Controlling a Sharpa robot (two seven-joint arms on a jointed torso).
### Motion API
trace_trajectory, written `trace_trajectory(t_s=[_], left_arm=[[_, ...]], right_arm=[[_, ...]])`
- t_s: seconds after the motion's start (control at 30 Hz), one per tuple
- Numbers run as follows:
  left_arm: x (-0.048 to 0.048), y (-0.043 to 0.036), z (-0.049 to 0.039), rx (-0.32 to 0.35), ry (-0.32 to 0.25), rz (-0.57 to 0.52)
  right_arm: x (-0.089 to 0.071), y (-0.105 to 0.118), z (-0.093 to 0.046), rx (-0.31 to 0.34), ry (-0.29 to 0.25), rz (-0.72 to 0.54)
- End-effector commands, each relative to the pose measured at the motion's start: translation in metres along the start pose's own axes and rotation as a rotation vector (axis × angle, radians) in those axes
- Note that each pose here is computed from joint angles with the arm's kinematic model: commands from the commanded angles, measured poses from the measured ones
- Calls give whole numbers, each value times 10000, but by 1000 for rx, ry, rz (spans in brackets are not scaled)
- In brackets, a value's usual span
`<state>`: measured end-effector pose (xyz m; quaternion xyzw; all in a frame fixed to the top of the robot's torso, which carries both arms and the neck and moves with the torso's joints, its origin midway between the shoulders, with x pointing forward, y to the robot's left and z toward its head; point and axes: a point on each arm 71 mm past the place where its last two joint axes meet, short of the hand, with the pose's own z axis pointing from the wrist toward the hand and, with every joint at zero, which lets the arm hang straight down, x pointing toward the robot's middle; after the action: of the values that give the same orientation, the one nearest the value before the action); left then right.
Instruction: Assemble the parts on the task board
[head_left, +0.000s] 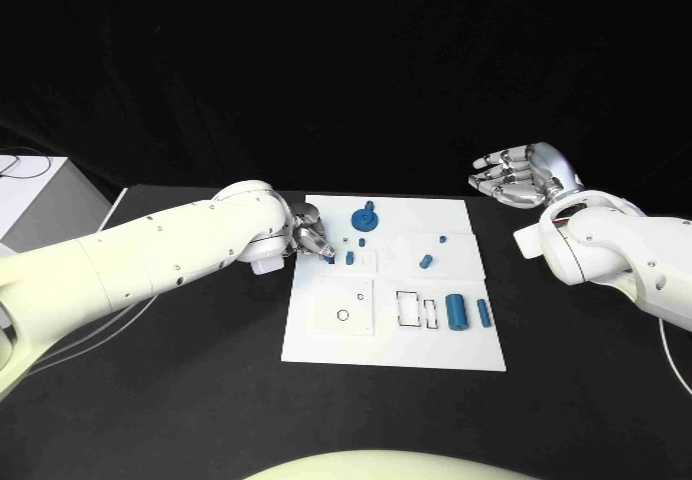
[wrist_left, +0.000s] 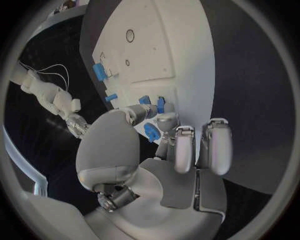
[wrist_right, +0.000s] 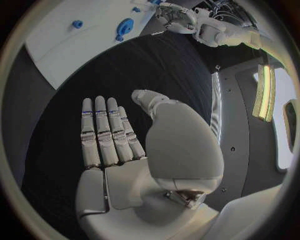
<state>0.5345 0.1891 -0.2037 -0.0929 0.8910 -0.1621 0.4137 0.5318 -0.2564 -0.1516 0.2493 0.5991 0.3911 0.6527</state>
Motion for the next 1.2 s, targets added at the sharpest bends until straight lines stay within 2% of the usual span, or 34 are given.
trace_trajectory(t_s=[0.03,0.6,1.2], left_arm=[[14,-11,1,-1,10,18],[53,-46,-1,4,44,37],[61,-98,54,4,38,33]], right_arm=[[15,11,-2,-11,13,1],[15,7,-3,-10,13,1],[14,10,-8,-11,13,1]])
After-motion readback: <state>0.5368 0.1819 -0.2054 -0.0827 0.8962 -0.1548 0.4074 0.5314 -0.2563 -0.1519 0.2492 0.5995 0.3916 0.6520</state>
